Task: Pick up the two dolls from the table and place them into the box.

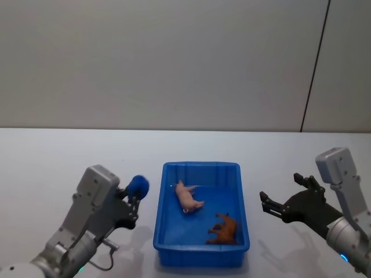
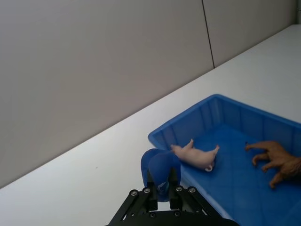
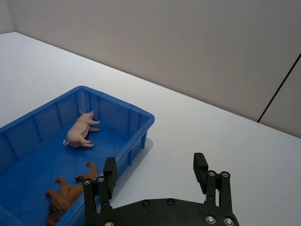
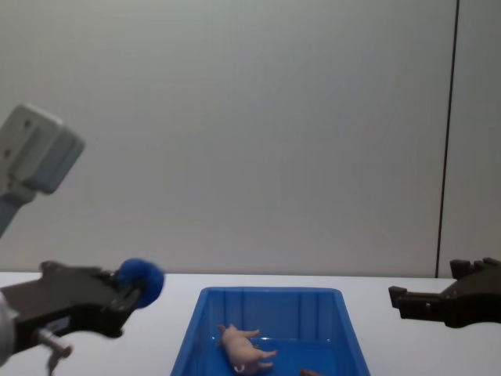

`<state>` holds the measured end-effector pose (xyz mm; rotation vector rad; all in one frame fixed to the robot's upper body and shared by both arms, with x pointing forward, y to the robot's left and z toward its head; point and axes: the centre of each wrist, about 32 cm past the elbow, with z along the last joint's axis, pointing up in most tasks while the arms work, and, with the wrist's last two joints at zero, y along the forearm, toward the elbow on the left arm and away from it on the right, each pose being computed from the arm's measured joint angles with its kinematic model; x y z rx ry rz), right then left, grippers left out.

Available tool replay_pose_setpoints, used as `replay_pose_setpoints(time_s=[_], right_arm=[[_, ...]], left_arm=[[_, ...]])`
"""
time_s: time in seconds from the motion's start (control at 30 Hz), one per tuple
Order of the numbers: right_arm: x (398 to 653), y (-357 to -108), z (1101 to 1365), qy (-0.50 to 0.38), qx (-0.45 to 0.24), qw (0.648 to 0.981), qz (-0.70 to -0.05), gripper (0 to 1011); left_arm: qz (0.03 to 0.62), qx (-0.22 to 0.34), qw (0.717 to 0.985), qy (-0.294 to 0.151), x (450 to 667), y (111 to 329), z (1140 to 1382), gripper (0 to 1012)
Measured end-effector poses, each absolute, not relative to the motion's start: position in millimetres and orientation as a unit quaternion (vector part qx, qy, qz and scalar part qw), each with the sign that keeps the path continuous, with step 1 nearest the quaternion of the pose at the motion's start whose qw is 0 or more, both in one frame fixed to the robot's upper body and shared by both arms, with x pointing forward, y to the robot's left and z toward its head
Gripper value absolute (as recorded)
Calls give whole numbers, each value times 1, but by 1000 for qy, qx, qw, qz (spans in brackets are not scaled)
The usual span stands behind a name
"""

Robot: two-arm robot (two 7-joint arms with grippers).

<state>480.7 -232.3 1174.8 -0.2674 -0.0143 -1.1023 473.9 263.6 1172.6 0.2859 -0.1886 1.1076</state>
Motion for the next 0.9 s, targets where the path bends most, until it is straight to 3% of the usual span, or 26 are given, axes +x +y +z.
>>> replay_pose_setpoints(time_s=[0.2,0.33,0.37,0.9], right_arm=[[481,-232,1175,-7,-127,843,-522,1001],[481,-232,1175,-7,-127,843,-522,1001],[481,-232,1175,-7,-127,843,-522,1001],[481,-232,1175,-7,-127,843,-522,1001]], left_arm=[[504,120,849,-98,486,251,1177,97],[493,115,857,-101,492,244,1179,167],[489,112,859,-102,495,241,1180,237],[455,82,876,-135,505,225,1189,751]])
